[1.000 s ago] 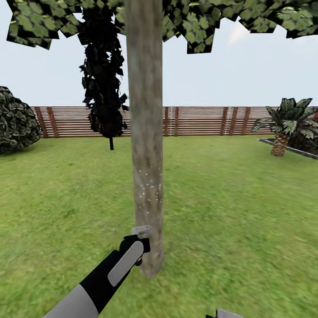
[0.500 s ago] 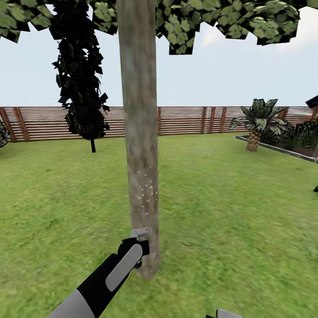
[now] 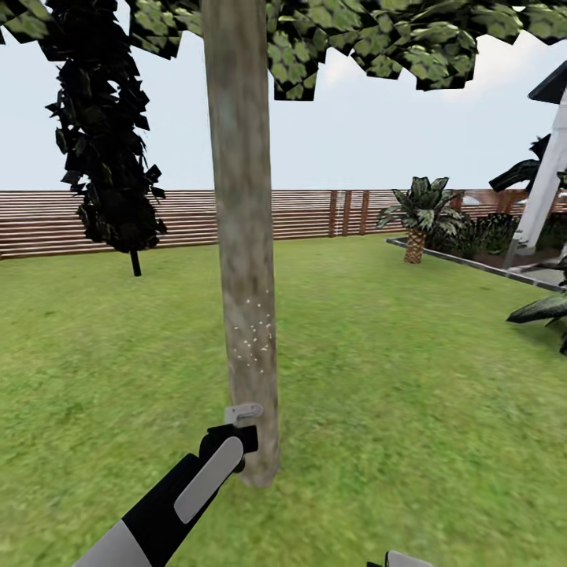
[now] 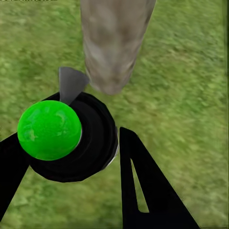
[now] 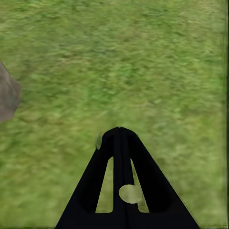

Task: In the garden, pick up the pesticide atomizer on the floor and spray pesticide onto both trees until each tree trunk is fully covered.

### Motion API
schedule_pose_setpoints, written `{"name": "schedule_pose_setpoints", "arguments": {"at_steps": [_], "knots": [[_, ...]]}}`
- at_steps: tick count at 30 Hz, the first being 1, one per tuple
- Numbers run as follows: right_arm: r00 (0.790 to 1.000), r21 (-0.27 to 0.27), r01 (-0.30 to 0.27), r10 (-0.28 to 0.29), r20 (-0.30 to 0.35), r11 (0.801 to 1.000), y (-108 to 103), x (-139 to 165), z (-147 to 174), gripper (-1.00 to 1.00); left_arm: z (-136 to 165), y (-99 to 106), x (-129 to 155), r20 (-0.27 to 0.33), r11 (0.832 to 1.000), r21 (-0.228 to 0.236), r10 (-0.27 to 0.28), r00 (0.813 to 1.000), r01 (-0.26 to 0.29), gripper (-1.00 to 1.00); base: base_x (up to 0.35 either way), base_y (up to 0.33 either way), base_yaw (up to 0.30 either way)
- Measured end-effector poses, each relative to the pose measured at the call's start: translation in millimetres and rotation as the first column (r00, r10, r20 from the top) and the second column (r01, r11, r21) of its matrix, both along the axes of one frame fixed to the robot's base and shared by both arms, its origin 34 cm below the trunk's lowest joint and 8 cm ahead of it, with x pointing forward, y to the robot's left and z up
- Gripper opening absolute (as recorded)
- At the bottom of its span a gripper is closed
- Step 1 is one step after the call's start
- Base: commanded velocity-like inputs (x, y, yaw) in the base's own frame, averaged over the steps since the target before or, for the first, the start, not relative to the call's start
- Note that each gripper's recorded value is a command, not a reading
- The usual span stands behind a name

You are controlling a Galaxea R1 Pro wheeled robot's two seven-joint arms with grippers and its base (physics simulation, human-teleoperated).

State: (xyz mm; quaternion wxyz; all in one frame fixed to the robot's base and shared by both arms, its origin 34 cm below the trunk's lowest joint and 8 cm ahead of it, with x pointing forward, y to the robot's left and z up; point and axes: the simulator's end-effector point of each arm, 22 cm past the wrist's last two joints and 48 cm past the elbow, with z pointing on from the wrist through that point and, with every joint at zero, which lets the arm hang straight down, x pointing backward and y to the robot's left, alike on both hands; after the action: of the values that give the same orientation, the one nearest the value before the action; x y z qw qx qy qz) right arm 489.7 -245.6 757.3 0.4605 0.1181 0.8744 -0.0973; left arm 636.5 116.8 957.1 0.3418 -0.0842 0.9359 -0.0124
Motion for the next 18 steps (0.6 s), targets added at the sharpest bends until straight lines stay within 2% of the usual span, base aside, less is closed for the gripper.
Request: {"name": "schedule_pose_setpoints", "arguments": {"at_steps": [7,18], "knots": [[1.0,0.0,-0.001,0.001,0.0,1.0,0.2,-0.1,0.2,-1.0,5.7,-2.0,0.7,0.015,1.0,-0.01,0.002,1.0,-0.002,-1.0,-0.144,0.309,-0.216],[1.0,0.001,-0.001,0.001,0.001,1.0,0.3,-0.1,0.3,-1.0,4.3,-4.0,-2.2,0.013,1.0,-0.016,-0.001,1.0,0.001,-1.0,0.043,0.348,-0.243]]}}
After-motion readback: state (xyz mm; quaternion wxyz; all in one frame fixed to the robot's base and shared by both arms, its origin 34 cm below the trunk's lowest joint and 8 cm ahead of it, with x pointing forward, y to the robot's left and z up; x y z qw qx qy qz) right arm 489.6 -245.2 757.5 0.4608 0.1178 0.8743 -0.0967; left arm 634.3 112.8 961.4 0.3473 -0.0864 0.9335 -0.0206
